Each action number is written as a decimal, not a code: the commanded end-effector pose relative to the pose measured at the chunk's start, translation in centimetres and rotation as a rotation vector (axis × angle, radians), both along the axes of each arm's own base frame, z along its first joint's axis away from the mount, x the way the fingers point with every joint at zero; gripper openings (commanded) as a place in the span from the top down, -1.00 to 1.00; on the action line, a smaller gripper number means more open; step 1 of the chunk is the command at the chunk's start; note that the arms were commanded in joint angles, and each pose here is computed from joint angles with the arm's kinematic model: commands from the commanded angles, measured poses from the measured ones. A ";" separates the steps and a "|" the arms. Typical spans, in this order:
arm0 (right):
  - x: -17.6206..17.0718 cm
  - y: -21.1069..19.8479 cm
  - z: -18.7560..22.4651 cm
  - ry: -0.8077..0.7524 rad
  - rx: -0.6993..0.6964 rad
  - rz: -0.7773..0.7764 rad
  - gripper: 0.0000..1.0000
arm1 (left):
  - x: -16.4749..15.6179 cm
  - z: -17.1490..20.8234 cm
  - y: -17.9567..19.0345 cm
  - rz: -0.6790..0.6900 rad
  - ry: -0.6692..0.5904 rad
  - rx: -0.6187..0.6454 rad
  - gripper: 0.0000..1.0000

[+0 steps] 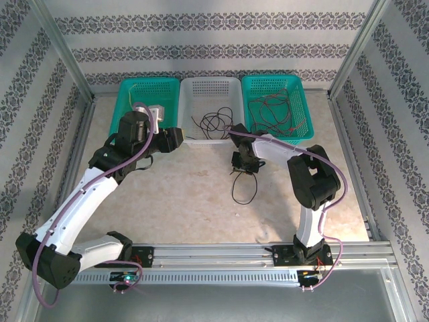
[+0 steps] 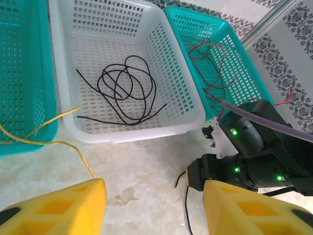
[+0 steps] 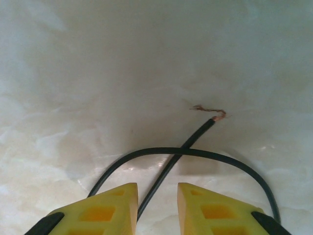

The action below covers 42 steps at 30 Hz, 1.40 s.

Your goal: Untangle the cables

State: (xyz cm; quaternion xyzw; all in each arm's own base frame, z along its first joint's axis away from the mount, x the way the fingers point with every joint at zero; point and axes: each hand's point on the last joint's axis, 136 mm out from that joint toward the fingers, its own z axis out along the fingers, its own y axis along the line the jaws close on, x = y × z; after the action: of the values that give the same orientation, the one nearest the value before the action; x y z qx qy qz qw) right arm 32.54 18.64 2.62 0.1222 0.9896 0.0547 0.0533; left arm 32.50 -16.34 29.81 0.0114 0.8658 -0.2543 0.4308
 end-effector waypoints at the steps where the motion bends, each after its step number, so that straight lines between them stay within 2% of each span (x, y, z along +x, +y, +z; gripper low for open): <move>1: -0.2 -0.5 -0.4 0.022 -0.056 -0.015 0.43 | -0.2 0.9 -0.1 -0.023 -0.016 0.009 -0.10; 8: -0.3 0.0 -1.9 0.059 -0.034 -0.014 0.45 | 0.1 1.2 -0.3 -0.036 -0.026 0.023 -0.10; 9: -0.2 0.1 -2.0 0.057 -0.030 -0.015 0.50 | 0.1 1.2 -0.3 -0.037 -0.025 0.023 -0.10; 14: -0.2 0.2 -1.4 0.043 -0.018 -0.008 0.97 | 0.2 1.1 -0.5 -0.044 -0.024 0.017 -0.10; 20: -0.2 1.1 2.6 -0.079 0.076 0.036 1.00 | 0.1 2.0 -1.4 -0.071 -0.040 -0.047 -0.10; 25: -0.9 3.3 9.5 -0.256 0.239 0.136 1.00 | -0.5 3.1 -3.2 -0.146 -0.052 -0.147 -0.09; 33: -3.7 8.9 27.4 -0.609 0.766 0.375 1.00 | -2.8 5.6 -8.6 -0.387 -0.103 -0.299 -0.14; 38: -6.0 10.6 36.3 -0.712 0.992 0.522 1.00 | -3.1 6.1 -10.0 -0.441 -0.142 -0.333 -0.14; 42: -7.8 10.9 41.3 -0.755 1.123 0.614 1.00 | -2.9 7.0 -10.1 -0.449 -0.184 -0.351 -0.17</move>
State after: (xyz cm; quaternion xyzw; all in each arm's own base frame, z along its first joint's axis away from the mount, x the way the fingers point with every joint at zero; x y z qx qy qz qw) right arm 27.26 28.83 38.97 -0.1186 0.7743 0.5410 0.3061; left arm 29.82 -25.63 34.39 0.1323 0.7777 -0.4569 0.4111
